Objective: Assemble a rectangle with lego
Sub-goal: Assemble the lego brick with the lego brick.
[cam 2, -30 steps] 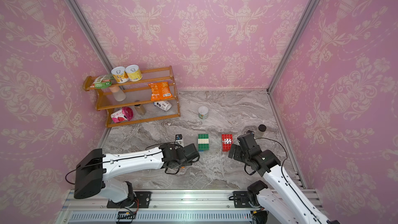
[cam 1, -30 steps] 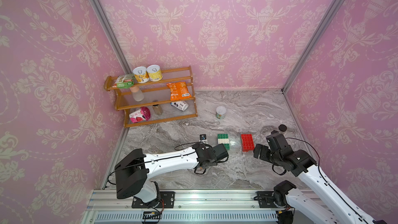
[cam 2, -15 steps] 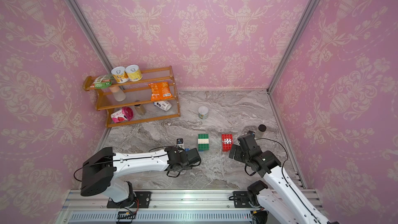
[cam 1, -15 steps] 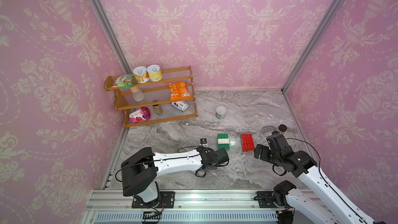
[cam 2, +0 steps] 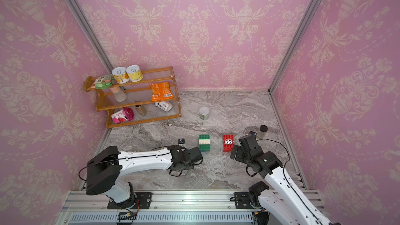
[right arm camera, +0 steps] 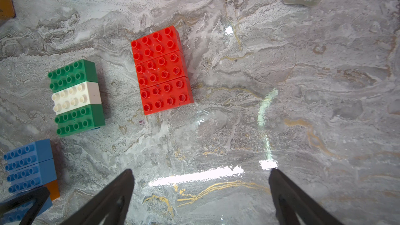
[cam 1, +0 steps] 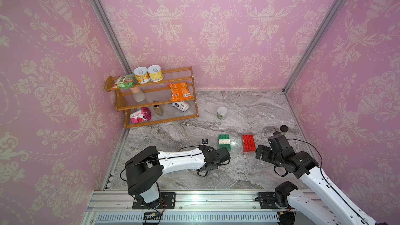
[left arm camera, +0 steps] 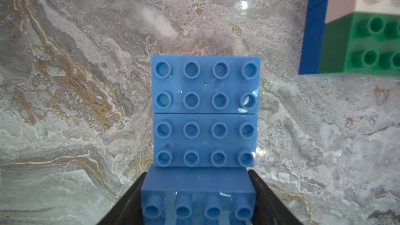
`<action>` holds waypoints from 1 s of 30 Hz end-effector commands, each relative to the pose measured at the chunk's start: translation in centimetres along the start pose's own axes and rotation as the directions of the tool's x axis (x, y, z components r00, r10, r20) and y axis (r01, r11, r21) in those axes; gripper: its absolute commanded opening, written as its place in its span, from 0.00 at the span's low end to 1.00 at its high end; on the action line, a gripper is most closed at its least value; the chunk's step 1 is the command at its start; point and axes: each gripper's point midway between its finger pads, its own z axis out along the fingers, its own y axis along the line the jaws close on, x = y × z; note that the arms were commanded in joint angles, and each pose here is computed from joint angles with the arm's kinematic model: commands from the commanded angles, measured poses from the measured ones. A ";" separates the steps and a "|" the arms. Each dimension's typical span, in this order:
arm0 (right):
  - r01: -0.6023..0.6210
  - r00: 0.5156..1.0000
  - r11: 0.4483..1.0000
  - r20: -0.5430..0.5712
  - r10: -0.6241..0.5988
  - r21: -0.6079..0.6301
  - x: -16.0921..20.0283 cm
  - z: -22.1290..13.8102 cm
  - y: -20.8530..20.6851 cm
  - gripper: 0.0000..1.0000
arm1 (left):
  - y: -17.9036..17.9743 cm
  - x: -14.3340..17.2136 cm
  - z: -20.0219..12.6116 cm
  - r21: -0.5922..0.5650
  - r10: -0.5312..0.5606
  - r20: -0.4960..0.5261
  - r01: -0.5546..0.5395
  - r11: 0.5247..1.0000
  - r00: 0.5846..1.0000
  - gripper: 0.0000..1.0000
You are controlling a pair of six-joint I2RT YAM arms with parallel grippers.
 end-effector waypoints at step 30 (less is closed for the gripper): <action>-0.009 1.000 0.999 0.013 0.008 0.035 0.0 0.2 -0.9 1.00 | 0.3 0.3 1.4 -0.030 -0.018 -0.063 0.016 0.999 0.998 0.00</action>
